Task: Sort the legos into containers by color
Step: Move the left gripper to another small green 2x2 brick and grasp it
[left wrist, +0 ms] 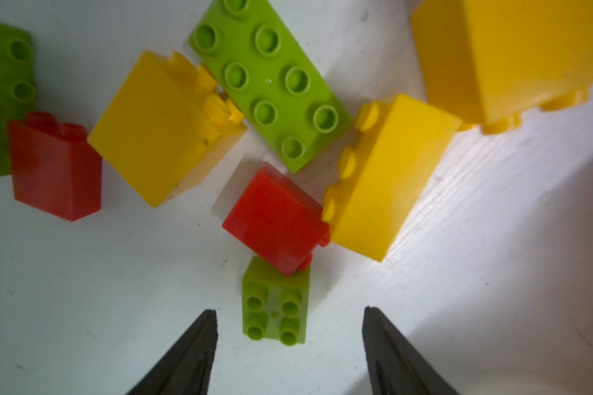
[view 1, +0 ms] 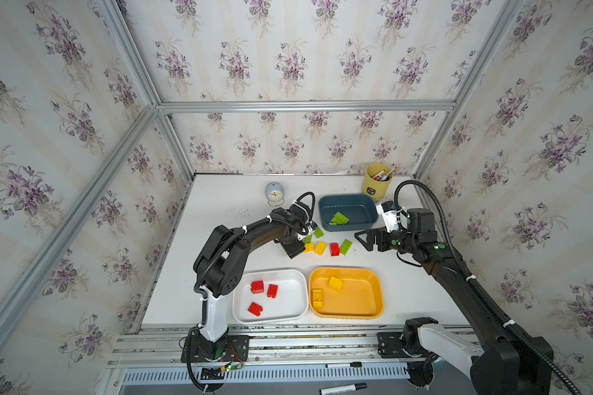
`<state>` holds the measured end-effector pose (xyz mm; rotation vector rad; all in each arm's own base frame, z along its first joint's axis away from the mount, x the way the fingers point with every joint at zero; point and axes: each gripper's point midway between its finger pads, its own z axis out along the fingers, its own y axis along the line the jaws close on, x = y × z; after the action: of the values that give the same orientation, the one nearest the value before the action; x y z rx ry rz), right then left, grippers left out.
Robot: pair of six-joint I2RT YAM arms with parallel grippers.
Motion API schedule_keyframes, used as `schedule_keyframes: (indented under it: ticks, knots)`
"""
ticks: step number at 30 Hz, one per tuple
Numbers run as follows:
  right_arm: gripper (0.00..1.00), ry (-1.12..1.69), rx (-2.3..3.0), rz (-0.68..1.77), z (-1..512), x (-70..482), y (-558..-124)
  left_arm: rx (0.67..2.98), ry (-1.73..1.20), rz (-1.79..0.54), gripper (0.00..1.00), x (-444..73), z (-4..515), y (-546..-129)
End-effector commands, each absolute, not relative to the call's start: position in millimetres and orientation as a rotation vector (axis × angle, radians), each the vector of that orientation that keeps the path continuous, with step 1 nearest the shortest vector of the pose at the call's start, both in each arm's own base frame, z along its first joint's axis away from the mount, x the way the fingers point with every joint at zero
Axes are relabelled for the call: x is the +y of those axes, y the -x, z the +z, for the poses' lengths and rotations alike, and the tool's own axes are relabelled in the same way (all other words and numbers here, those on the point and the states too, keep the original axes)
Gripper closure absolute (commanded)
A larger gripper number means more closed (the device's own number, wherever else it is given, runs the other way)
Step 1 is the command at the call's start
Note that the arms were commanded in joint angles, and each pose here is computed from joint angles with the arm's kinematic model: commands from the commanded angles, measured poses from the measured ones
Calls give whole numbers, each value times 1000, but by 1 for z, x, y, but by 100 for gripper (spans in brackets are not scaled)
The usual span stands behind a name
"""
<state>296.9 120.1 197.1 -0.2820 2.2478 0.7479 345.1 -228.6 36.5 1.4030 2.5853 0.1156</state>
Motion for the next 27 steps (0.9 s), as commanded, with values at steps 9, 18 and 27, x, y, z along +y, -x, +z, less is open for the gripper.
schedule_keyframes:
  ticks: [9, 18, 27]
  knots:
    - [0, 298, 2239, 759, 201, 122, -298, 2602, -1481, 172, 53, -221, 14, -344]
    - [0, 296, 2243, 757, 200, 122, -297, 2576, -1437, 158, 70, -225, 33, -350]
    - [0, 288, 2228, 781, 203, 124, -300, 2518, -1188, -171, 67, -271, 130, -361]
